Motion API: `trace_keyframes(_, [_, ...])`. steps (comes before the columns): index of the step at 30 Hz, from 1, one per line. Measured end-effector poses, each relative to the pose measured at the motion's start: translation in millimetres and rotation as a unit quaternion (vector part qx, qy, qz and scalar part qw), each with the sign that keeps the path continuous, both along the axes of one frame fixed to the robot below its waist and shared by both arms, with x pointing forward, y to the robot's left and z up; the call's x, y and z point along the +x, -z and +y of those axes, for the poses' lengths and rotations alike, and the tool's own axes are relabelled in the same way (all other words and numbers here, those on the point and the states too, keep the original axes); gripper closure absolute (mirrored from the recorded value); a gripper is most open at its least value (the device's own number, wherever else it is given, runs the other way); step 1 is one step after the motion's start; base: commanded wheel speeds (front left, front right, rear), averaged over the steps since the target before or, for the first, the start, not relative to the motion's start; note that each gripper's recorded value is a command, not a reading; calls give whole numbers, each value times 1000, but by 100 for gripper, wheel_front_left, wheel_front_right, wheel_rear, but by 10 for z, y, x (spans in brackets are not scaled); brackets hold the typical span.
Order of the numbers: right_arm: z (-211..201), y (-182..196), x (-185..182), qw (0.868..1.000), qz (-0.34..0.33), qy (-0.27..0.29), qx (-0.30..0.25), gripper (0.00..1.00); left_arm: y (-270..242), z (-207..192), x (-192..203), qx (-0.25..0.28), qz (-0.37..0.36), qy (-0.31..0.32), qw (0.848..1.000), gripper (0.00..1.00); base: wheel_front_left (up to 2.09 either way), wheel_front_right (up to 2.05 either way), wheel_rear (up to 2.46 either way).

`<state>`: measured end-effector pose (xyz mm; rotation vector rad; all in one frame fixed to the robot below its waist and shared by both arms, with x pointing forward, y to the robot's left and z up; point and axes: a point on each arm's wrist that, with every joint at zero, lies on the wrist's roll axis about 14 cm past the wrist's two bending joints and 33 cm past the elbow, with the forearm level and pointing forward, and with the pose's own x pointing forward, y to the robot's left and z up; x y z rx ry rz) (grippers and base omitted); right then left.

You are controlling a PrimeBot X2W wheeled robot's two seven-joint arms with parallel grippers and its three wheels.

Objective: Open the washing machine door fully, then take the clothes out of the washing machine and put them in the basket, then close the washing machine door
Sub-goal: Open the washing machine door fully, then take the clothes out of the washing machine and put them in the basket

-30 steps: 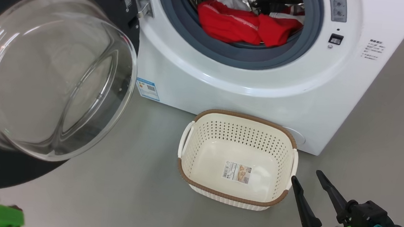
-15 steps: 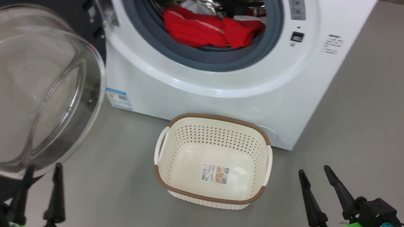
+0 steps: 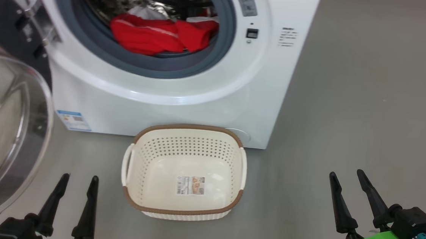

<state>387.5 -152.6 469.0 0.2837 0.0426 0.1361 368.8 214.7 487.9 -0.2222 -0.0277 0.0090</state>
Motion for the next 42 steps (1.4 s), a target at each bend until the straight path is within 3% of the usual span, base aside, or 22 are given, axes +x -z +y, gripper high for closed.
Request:
trace_keyframes(14, [-492, 29, -252, 997, 8, 78, -3, 0, 85, -488, 201, -16, 9, 72, 997, 0, 0, 0, 0])
trace_keyframes(33, [-501, 60, -248, 997, 13, 82, -2, 0, 170, -493, 224, -27, 22, 73, 997, 0, 1, -2, 0])
trace_keyframes(42, [-484, 98, -234, 997, 18, 80, -1, 0, 199, -464, 239, -25, 27, 75, 997, 0, 86, -89, 3])
